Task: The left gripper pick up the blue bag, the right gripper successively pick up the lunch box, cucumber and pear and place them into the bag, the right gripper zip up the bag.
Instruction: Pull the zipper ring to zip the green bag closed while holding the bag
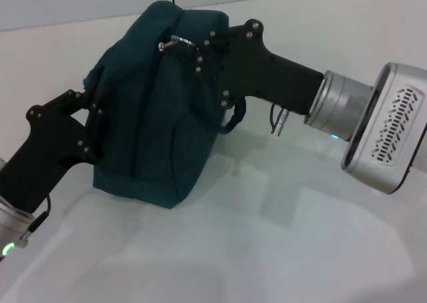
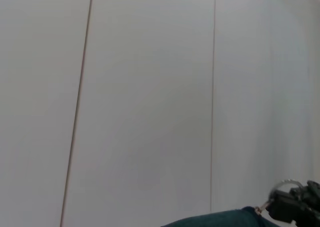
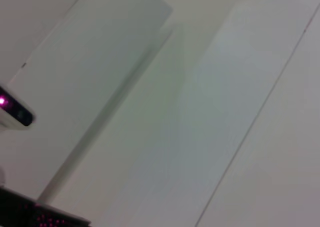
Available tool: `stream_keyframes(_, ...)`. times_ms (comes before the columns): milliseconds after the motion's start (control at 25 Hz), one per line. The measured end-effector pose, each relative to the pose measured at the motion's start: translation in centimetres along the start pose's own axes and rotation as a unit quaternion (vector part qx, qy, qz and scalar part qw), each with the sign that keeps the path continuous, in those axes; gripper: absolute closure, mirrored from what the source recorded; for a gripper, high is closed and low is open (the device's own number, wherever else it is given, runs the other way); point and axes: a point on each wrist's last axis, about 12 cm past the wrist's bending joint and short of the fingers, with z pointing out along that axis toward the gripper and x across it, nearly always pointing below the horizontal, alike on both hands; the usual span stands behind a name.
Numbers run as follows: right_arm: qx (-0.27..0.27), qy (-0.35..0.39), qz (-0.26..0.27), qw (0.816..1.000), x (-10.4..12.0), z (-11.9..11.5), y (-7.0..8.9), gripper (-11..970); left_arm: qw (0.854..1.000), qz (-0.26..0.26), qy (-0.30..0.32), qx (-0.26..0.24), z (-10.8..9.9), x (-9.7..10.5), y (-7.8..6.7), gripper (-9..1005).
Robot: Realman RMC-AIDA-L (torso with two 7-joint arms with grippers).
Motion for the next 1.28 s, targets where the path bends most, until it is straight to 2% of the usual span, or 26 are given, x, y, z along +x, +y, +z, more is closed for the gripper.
stream_keyframes(440,0.03,0.013,0.013,0.999,0.4,-0.7,-0.5,921,0.999,0.014,0.025,0.028,1.3,0.4,-0.1,929)
stream_keyframes(640,0.029,0.011,0.012,0.999,0.5,-0.5,-0.6,919,0.999,0.016,0.022,0.03,1.7,0.3,0.0,929)
stream_keyframes(1280,0.029,0.016,0.014,0.999,0.6,-0.6,-0.5,914,0.999,0.035,0.014,0.032,0.6,0.1,0.0,935)
